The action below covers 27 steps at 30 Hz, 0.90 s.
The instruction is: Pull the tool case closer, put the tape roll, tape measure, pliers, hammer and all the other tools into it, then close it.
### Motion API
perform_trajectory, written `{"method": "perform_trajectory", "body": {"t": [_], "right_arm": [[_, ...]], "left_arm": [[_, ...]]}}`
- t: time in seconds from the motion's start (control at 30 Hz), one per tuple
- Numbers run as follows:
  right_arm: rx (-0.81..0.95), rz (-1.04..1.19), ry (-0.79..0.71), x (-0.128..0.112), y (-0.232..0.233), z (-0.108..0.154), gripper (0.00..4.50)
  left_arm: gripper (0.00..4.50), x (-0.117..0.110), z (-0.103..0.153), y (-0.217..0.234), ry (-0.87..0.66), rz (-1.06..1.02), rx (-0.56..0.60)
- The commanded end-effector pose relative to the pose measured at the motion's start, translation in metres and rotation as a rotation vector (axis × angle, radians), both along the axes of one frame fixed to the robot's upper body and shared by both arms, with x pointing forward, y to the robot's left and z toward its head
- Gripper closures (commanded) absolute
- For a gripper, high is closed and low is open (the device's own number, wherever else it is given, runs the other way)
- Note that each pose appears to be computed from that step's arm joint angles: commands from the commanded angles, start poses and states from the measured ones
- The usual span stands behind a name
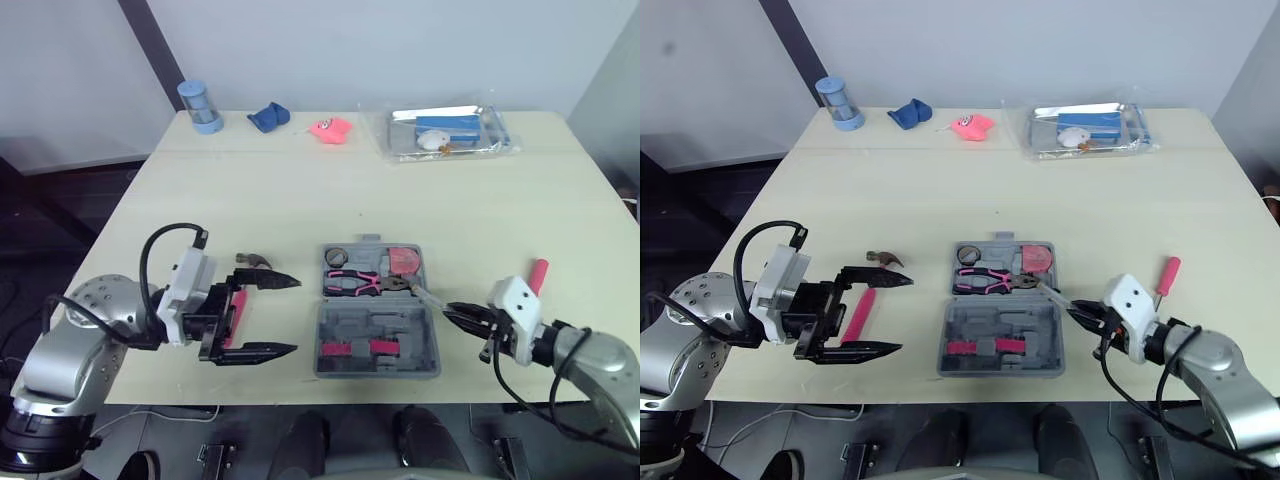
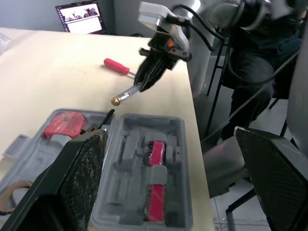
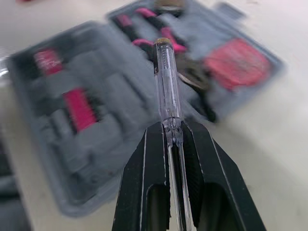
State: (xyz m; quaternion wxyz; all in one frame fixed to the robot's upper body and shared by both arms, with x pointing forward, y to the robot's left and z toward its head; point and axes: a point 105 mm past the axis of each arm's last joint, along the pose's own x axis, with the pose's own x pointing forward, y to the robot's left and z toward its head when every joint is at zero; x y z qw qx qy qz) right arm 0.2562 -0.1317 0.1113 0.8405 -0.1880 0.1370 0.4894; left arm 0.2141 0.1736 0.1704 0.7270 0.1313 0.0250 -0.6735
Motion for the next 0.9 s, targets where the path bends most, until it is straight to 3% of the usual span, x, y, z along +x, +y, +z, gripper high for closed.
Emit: {"method": "perform_trajectory", "body": {"t": [0.03,0.43,0.9], "right_arm": [[-0.06,0.092,0.011,0.0,0.017,0.002,4.4],[-0.295,0.234,0.077,0.014,0.079,-0.005,4.4],[-0.399,0.254,0.04,0.027,0.1,-0.021,4.4]], "left_arm": [[0.0,0.0,0.005,0.009,-0.047,0.006,0.034],[0.0,-0.001,-0.004,0.028,-0.011,-0.012,0.09],[0.0,0.002,-0.007,0.039,-0.003,0.021,0.111]]}}
